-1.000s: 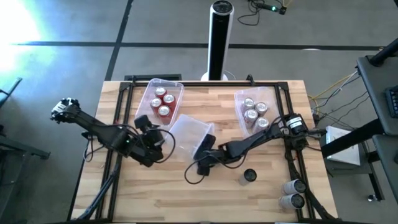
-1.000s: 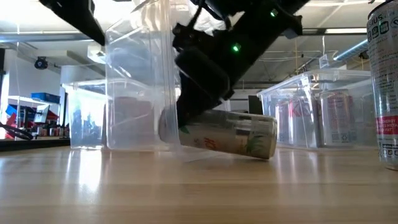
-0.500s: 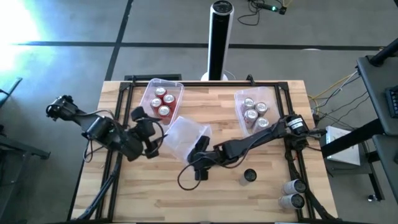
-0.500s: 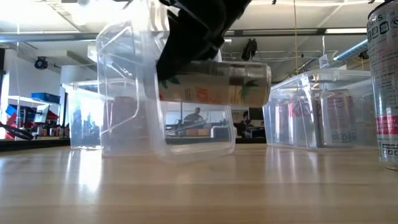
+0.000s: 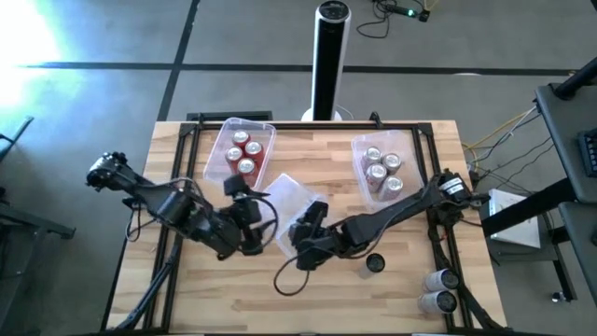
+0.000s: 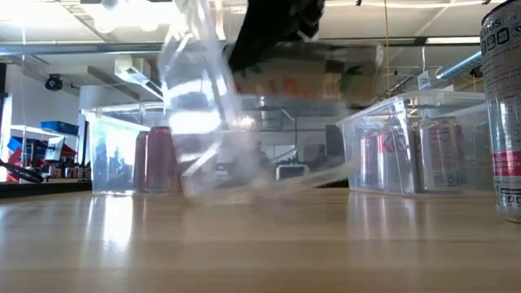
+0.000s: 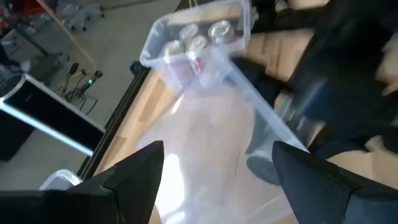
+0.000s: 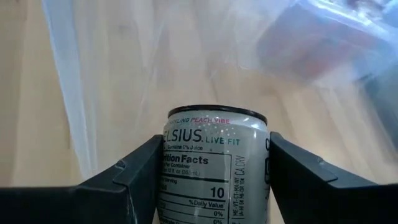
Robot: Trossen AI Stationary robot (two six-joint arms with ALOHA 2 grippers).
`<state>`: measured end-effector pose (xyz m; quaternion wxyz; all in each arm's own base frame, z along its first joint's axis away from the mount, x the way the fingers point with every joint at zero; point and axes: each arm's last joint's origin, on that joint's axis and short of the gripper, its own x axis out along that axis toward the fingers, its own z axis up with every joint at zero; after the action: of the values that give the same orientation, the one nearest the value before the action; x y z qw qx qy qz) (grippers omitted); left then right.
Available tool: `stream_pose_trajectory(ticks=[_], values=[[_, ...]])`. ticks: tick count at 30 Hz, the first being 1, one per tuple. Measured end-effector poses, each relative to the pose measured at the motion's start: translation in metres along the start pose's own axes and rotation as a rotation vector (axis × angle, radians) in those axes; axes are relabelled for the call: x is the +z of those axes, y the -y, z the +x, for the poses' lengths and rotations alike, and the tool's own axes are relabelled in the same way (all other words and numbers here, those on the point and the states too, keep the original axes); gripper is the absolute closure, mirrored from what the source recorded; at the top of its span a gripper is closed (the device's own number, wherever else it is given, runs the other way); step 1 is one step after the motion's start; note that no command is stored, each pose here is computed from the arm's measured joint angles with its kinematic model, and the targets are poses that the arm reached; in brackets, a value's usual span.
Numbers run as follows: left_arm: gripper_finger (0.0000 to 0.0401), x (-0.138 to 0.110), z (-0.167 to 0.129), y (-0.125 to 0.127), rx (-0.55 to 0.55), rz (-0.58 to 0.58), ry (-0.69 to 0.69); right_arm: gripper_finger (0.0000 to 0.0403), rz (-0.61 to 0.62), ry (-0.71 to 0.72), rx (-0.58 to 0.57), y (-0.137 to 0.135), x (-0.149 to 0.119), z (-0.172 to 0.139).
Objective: Sort soda cans
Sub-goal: Adjust the middle transparent bin on the table
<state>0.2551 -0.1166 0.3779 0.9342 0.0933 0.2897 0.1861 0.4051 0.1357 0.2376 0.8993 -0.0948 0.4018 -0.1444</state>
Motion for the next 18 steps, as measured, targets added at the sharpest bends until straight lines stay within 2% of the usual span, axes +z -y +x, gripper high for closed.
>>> stream_pose_trajectory(ticks=[5,9,14,18], values=[[0.0118,0.004,0.028,0.018,0.034,-0.001,-0.05,0.0169,-0.009,0.047,-0.077,-0.002,0.002,-0.019],[0.0118,0.013,0.041,0.03,0.04,0.01,-0.071,0.0169,-0.007,0.052,-0.084,0.0,0.003,-0.022],[0.0118,0.017,0.044,0.029,0.085,0.021,-0.14,0.0169,-0.03,0.039,-0.084,0.001,0.001,-0.02],[0.0118,0.019,0.04,0.022,0.153,0.024,-0.158,0.0169,-0.048,0.015,-0.039,0.001,-0.001,-0.016]])
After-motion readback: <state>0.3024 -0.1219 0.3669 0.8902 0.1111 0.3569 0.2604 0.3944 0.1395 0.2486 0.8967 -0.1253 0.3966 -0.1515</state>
